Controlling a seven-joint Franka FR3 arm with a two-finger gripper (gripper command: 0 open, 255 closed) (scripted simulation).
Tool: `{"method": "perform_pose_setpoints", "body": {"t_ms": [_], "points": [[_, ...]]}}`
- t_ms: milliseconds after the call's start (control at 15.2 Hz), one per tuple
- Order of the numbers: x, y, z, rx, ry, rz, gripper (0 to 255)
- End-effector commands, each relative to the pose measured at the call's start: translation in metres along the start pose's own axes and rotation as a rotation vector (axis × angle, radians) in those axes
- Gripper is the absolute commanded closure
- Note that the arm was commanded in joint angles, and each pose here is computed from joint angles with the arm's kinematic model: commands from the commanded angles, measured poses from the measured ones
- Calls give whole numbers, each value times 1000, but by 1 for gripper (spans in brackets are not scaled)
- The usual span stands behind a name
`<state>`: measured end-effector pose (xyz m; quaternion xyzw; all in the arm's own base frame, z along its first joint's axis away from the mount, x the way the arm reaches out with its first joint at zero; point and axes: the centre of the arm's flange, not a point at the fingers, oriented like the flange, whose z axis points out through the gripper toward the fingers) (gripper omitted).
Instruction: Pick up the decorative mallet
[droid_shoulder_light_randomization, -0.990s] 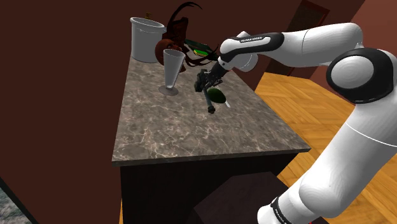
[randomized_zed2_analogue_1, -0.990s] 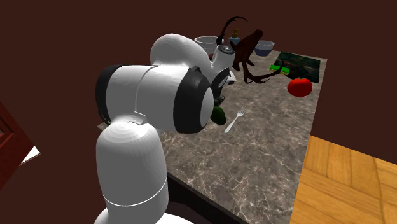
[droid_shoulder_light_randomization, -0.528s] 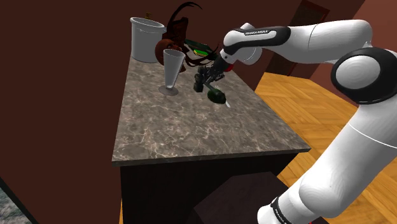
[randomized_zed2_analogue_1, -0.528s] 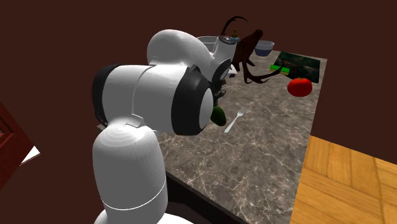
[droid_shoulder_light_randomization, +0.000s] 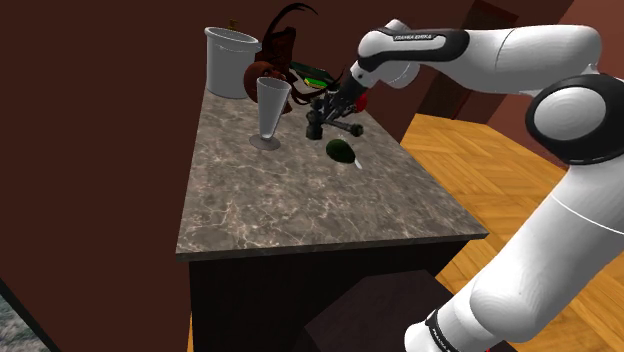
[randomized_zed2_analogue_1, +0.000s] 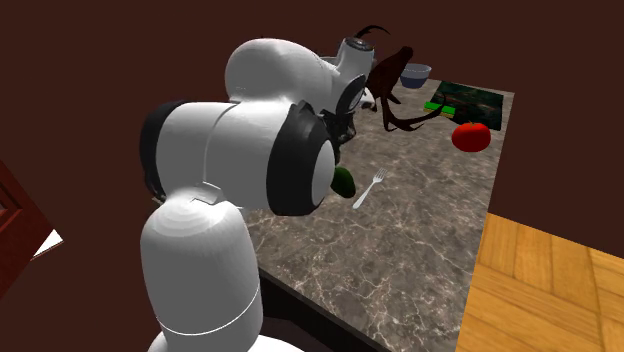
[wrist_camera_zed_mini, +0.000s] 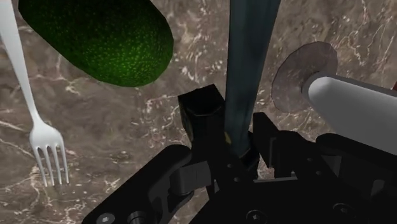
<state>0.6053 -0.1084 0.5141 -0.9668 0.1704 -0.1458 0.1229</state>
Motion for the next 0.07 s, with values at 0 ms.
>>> {"method": "perform_pose_setpoints", "body": {"t_ms": [0], "points": [[1, -1, -3, 0, 0, 0, 255]]}}
